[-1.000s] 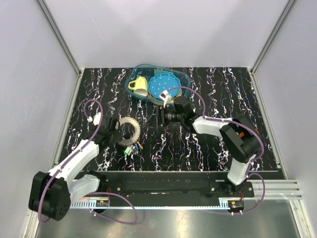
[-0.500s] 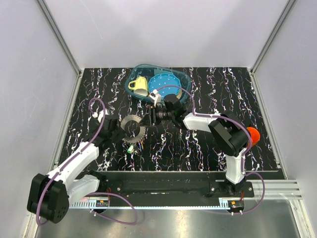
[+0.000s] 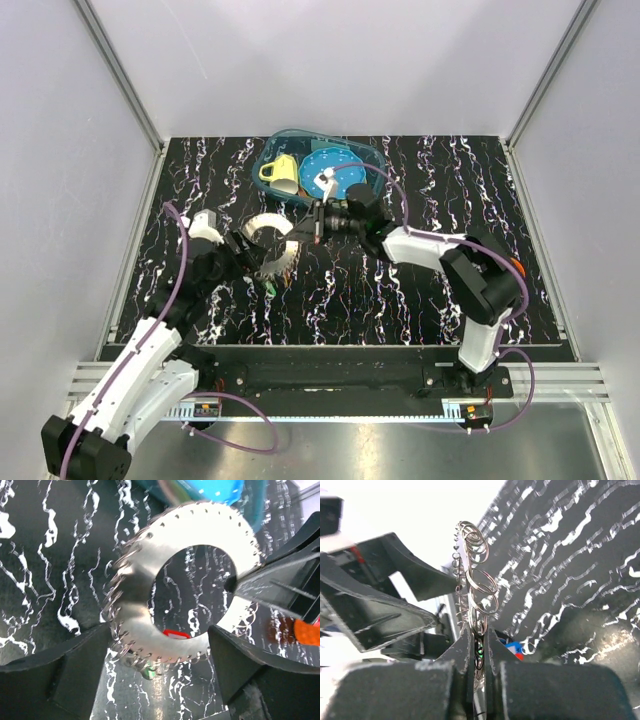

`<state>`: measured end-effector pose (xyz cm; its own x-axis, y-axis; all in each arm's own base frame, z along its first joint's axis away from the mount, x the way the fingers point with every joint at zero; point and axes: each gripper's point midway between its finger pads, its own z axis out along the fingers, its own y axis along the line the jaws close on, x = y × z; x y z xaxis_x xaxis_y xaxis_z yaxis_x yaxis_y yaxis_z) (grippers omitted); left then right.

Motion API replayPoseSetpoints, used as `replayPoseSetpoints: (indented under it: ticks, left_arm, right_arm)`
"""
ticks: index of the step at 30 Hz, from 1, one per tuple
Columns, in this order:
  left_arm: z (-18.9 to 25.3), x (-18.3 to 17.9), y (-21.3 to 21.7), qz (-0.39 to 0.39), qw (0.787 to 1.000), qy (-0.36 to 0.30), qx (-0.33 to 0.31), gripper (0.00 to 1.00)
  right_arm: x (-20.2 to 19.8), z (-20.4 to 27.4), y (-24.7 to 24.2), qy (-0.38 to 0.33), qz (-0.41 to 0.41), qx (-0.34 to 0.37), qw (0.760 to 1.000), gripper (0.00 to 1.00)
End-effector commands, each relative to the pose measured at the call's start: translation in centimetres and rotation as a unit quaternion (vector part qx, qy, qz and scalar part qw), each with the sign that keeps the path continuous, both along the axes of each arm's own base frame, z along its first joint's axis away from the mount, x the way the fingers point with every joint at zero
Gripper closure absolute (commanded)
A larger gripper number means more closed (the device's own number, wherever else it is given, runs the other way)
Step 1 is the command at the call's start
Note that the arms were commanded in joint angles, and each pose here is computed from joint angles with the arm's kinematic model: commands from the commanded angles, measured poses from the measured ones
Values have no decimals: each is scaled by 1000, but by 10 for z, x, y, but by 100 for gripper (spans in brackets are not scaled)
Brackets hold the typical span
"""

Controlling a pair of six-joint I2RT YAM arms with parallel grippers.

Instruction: Remove the keys from the keyring

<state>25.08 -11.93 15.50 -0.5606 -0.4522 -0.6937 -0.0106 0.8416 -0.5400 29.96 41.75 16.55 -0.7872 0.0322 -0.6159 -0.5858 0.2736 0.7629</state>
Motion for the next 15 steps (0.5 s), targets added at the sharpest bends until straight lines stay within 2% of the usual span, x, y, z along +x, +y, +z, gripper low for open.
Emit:
replayPoseSetpoints:
  ticks: [1, 7, 10, 13, 15]
  left_arm:
    - [49, -2, -16, -60, 995, -71, -18, 14]
    - [76, -16, -33, -134, 985, -103, -28, 11]
    - [87, -22, -44, -164, 978, -115, -52, 12]
    - [112, -30, -59, -203, 961, -162, -97, 14]
    - [119, -37, -65, -219, 953, -170, -118, 16]
  right_arm:
    - [-4, 120, -24, -61, 20, 178, 982, 100]
    - [-32, 160, -41, -98, 92, 251, 959, 100]
    - [-43, 166, -47, -115, 110, 264, 951, 100]
    - [-50, 161, -47, -113, 134, 258, 950, 100]
    - [-54, 157, -48, -111, 142, 254, 950, 100]
